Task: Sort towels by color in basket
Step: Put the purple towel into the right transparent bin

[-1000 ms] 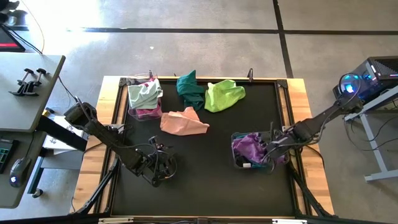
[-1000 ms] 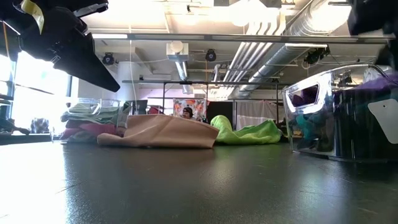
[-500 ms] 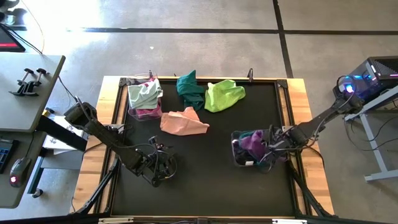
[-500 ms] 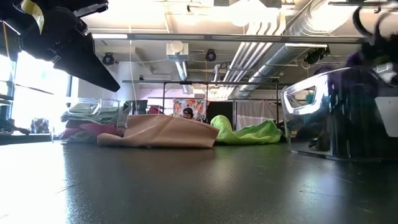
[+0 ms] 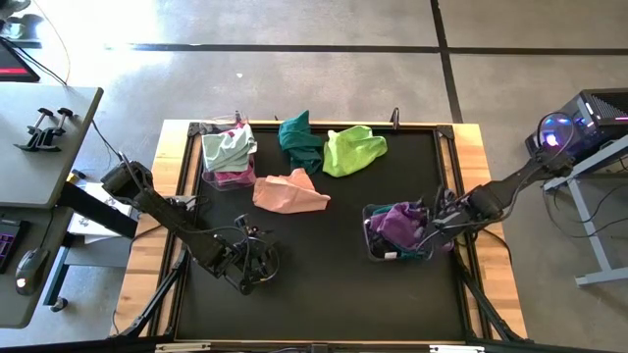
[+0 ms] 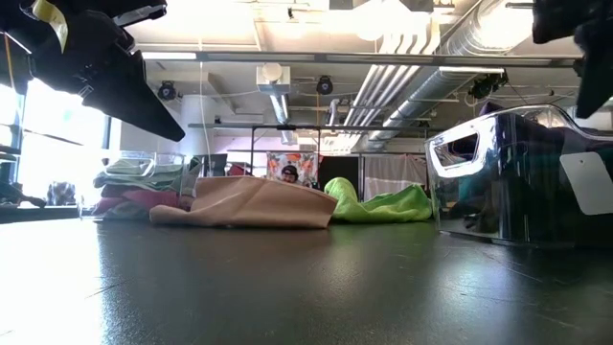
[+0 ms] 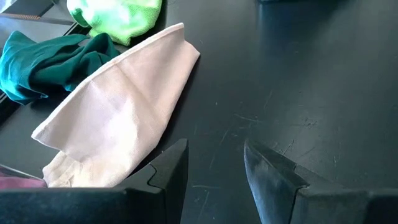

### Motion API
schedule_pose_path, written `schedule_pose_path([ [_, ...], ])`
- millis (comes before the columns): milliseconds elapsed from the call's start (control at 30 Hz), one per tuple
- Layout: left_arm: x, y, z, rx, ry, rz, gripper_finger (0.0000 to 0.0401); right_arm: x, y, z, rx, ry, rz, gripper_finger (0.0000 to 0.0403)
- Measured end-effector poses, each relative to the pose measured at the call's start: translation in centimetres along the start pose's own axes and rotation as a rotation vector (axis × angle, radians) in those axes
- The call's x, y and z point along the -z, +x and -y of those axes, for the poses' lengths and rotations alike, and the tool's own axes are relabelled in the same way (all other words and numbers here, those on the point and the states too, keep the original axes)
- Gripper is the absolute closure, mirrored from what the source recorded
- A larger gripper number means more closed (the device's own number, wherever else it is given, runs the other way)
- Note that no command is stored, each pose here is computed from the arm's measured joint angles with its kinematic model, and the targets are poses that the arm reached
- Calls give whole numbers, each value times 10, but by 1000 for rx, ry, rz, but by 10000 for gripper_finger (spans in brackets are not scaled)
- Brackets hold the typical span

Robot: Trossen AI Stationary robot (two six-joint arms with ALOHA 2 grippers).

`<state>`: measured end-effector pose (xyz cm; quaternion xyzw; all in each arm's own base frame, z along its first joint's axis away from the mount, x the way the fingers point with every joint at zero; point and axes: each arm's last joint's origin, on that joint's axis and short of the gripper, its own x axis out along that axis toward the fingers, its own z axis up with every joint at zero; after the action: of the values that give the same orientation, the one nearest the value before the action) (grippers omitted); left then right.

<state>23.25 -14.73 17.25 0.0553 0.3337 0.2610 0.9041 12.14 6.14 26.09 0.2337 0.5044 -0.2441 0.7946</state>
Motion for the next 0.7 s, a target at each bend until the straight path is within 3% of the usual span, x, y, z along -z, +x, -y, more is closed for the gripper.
schedule_pose_path([
  [200, 0, 0, 0, 0, 0, 0, 259, 9, 26, 11, 98, 86, -7, 254],
  [433, 0, 0, 0, 0, 0, 0, 259, 16, 55, 11, 94, 78, -39, 254],
  [700, 0, 0, 0, -2, 0, 2, 259, 12, 46, 8, 120, 60, -64, 254],
])
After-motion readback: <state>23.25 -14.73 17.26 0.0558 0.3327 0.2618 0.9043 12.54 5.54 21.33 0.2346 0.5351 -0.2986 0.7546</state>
